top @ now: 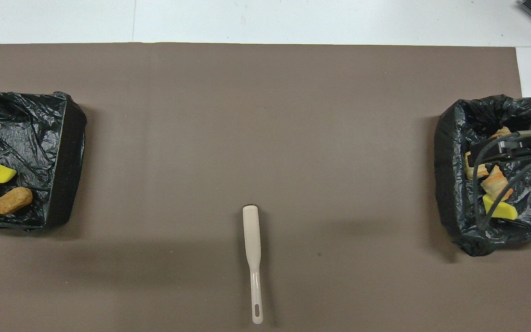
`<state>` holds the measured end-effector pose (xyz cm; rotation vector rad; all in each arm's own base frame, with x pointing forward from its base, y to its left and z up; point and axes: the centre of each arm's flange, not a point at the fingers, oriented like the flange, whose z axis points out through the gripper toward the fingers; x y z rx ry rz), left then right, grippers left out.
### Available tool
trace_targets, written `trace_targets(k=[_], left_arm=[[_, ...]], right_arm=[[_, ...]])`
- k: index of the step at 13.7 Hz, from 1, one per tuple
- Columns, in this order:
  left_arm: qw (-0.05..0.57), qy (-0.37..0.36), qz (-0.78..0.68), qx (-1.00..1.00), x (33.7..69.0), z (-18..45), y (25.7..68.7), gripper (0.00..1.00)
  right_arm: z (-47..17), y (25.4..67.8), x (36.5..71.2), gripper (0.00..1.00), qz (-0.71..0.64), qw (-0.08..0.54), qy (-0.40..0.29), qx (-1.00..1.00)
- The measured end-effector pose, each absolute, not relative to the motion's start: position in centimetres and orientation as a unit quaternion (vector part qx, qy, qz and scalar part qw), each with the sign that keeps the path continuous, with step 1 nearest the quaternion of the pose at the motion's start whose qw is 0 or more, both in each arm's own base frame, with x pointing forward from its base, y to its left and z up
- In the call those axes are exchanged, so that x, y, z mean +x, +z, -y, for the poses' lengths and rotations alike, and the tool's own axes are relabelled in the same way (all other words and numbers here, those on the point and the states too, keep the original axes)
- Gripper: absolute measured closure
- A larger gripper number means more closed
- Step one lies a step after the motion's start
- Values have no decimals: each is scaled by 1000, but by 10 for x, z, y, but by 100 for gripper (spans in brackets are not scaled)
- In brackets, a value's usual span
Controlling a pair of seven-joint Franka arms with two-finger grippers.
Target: Sweep and dump trash in bin
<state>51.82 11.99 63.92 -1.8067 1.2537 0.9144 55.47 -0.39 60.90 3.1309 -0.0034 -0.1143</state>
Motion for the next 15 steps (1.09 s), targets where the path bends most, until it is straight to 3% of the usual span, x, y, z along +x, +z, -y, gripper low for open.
trace_targets(k=[10, 15], left_arm=[[174, 152, -428, -874, 524, -57, 595, 68], [103, 62, -313, -942, 548, 63, 549, 68]], right_arm=[[4, 609, 555, 0, 1, 4, -36, 999], [4, 609, 555, 0, 1, 4, -36, 999]])
